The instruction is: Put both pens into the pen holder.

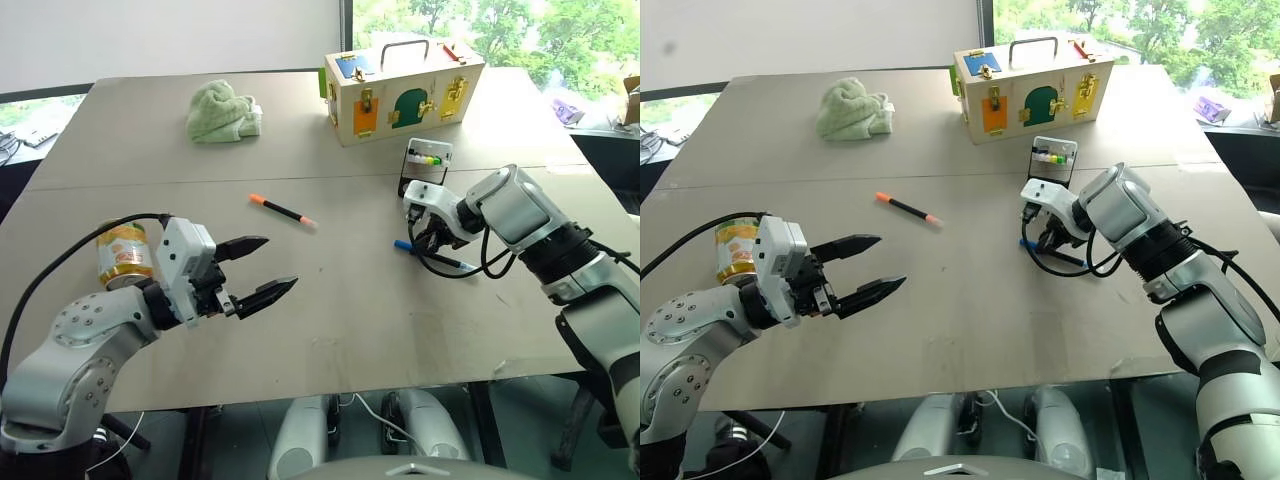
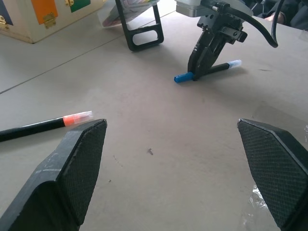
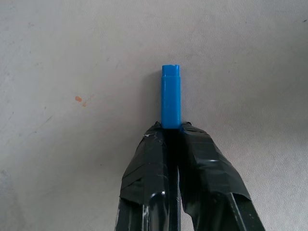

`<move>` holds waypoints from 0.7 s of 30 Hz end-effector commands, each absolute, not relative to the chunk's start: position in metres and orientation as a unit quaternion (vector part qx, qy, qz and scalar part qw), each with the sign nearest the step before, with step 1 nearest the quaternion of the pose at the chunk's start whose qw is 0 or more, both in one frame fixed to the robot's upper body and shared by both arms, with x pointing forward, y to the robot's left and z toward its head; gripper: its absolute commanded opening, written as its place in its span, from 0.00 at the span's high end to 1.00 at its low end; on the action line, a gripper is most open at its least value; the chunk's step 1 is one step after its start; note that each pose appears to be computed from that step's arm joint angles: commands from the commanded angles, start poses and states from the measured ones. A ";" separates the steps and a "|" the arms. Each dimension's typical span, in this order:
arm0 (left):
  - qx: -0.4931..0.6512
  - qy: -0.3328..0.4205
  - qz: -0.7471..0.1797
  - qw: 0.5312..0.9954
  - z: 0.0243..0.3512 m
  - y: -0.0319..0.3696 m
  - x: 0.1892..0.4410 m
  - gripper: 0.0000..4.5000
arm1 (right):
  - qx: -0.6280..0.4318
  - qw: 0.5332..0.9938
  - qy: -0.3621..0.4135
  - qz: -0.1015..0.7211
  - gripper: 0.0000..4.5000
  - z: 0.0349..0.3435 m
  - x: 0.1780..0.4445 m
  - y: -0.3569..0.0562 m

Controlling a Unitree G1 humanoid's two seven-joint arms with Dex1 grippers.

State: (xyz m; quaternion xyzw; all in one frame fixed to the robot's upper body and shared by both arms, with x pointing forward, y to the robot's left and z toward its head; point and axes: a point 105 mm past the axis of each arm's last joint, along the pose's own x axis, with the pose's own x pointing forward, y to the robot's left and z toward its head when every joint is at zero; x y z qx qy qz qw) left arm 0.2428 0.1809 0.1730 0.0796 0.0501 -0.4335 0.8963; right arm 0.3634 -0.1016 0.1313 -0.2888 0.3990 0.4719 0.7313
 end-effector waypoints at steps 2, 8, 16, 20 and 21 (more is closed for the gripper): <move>0.099 0.043 -0.447 0.888 0.175 0.177 0.236 0.00 | -0.285 0.736 0.431 0.438 0.43 0.129 0.366 -0.101; 0.100 0.043 -0.447 0.888 0.174 0.177 0.235 0.00 | -0.292 0.751 0.463 0.369 0.43 0.140 0.372 -0.098; 0.097 0.045 -0.446 0.889 0.169 0.174 0.233 0.00 | -0.325 0.739 0.491 0.328 0.60 0.130 0.373 -0.105; 0.097 0.045 -0.445 0.889 0.168 0.174 0.233 0.00 | -0.331 0.730 0.493 0.339 0.99 0.124 0.369 -0.103; 0.097 0.045 -0.444 0.889 0.168 0.174 0.233 0.00 | -0.332 0.729 0.490 0.343 0.99 0.124 0.369 -0.101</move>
